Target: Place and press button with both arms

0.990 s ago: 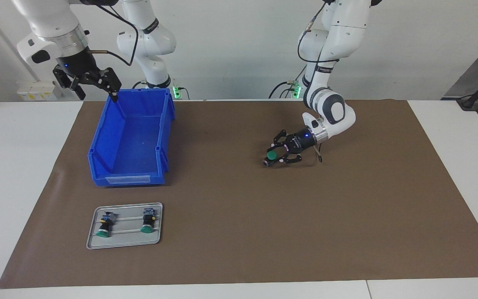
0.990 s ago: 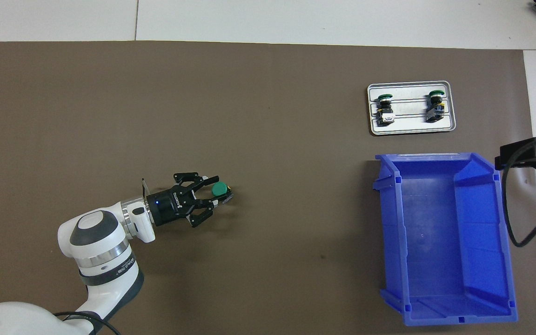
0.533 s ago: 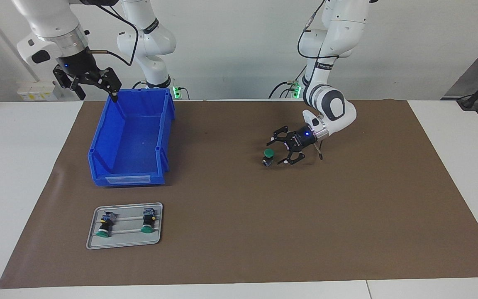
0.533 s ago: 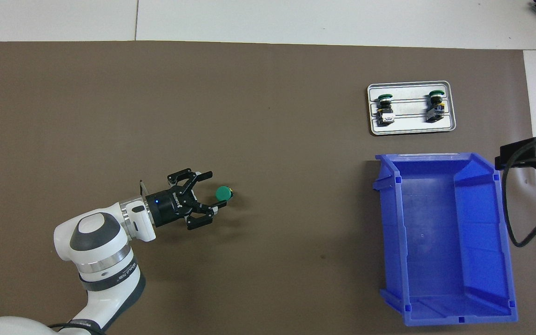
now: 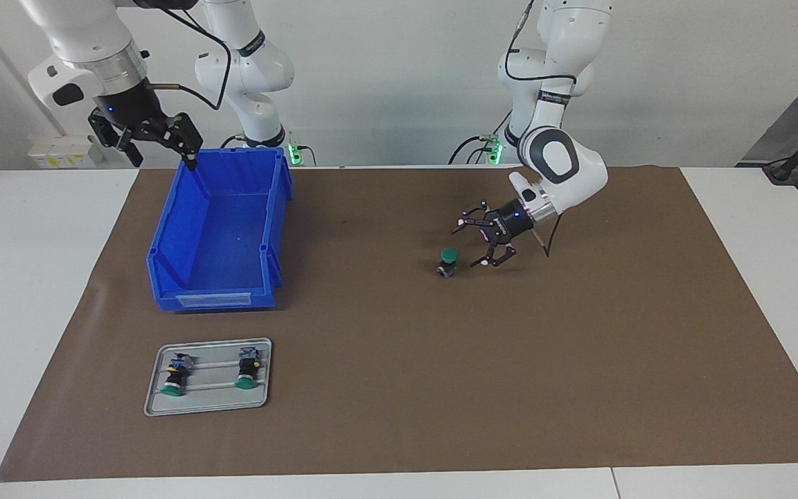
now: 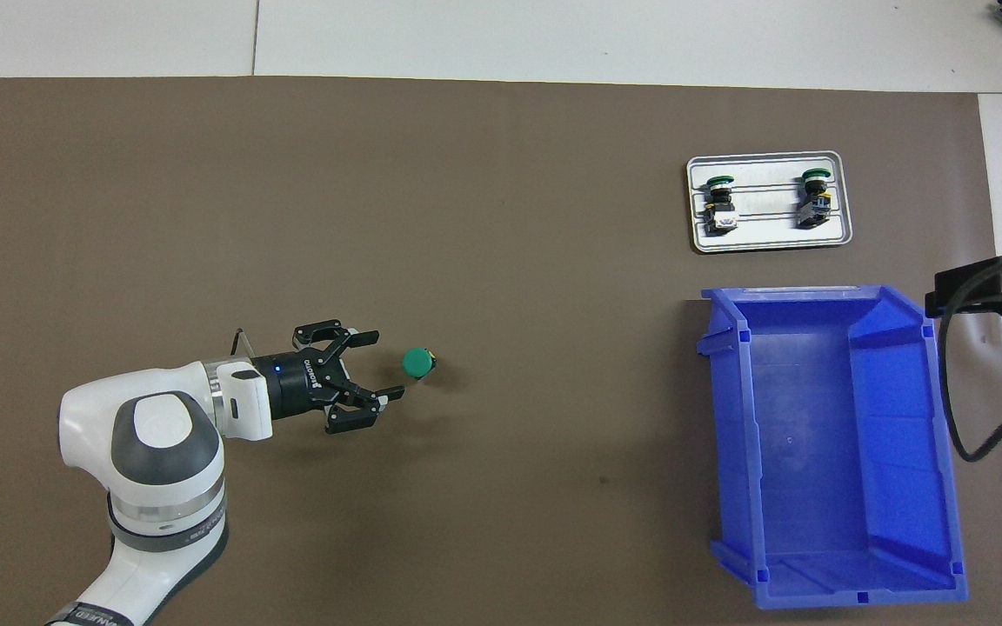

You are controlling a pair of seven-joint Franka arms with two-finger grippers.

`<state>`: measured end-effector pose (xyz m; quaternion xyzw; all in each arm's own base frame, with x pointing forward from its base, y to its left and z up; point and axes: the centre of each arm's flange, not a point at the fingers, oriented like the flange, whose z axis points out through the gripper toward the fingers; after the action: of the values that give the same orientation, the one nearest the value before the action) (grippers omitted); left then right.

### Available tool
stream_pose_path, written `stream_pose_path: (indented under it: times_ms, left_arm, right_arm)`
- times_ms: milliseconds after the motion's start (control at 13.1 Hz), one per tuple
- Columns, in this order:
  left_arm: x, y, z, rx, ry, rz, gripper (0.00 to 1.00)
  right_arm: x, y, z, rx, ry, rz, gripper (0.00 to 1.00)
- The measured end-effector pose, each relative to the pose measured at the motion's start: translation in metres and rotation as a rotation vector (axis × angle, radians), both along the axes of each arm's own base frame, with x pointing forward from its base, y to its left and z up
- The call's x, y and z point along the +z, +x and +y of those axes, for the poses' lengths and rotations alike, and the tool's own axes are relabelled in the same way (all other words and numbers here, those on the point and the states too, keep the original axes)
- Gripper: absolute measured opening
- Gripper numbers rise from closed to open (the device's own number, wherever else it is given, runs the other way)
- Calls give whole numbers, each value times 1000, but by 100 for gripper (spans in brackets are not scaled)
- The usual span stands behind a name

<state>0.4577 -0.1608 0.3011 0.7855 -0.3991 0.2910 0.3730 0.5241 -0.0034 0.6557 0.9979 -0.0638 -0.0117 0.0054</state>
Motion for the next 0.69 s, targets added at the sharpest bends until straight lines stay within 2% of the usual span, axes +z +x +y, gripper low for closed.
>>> stream_pose_path:
  times_ms: [229, 457, 686]
  left_arm:
    - [18, 16, 7, 4, 86, 96, 96]
    - [42, 33, 7, 8, 225, 172, 98]
    - [79, 49, 0, 83, 332, 238, 98]
  right_arm:
    - [0, 0, 0, 0, 0, 0, 100]
    - [0, 0, 0, 0, 0, 0, 100]
    - [0, 0, 0, 0, 0, 0, 100]
